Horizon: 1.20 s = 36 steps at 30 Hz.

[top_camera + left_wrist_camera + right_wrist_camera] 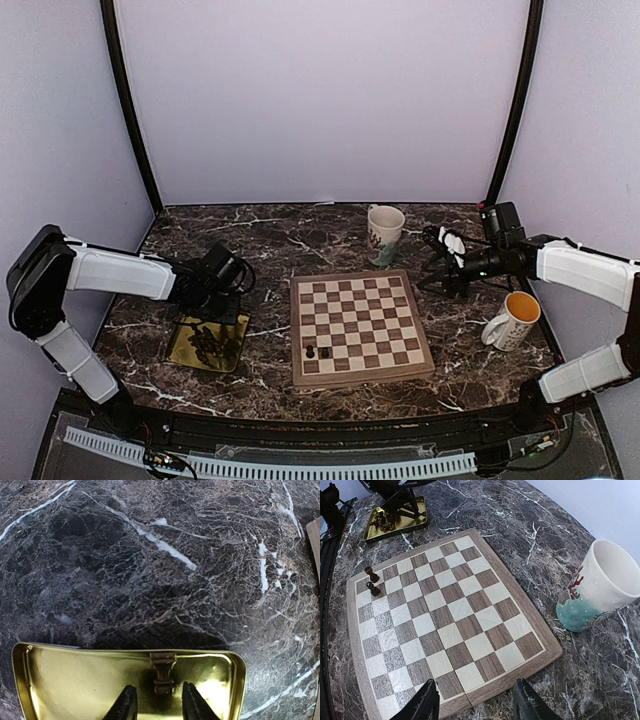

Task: Set up the chess pieces on the board
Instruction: Pick up the pawn from the storage box, then place the pawn at f7.

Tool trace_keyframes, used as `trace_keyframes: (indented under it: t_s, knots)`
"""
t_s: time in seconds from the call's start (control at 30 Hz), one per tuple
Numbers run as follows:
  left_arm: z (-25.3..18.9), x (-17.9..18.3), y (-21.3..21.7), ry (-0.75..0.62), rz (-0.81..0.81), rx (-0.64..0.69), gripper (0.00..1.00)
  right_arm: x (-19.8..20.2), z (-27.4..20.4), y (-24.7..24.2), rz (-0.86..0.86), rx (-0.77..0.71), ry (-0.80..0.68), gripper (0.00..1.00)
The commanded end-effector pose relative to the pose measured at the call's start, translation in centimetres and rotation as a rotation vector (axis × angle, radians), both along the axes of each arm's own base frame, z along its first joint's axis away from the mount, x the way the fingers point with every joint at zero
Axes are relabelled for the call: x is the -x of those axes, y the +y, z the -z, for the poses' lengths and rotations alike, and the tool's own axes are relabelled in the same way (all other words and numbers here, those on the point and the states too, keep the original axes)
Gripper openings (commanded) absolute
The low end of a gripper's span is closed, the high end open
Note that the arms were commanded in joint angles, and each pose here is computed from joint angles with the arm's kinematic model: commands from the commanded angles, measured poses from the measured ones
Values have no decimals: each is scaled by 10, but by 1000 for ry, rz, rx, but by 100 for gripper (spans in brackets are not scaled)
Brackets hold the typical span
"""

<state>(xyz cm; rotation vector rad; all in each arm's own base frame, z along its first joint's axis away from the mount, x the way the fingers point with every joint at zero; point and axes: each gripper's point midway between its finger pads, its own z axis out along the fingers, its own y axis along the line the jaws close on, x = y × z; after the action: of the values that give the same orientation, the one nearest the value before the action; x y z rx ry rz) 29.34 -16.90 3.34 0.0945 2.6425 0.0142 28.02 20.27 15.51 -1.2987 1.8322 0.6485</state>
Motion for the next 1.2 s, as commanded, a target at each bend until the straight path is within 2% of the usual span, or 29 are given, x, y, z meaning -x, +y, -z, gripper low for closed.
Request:
trace_keyframes:
  t_s: [0.0, 0.27, 0.5, 0.73, 0.9, 1.03, 1.17]
  knots:
    - [-2, -9, -7, -3, -6, 30, 32, -3, -4, 0, -4, -2, -15, 50]
    - [5, -13, -4, 10, -2, 13, 26, -4, -3, 0, -3, 3, -14, 50]
    - [6, -10, -2, 44, 15, -13, 13, -4, -2, 0, -4, 6, -9, 50]
    - [-14, 10, -5, 162, 118, -36, 10, -3, -1, 0, -10, 2, -4, 50]
    - [-38, 36, -28, 253, 267, 89, 10, -2, -2, 1, -16, -5, -2, 50]
    - [-64, 54, -67, 300, 442, 295, 11, 5, -13, 8, -53, -55, 27, 50]
    - [-88, 57, -99, 308, 534, 451, 12, 12, -39, 25, -110, -93, 58, 52]
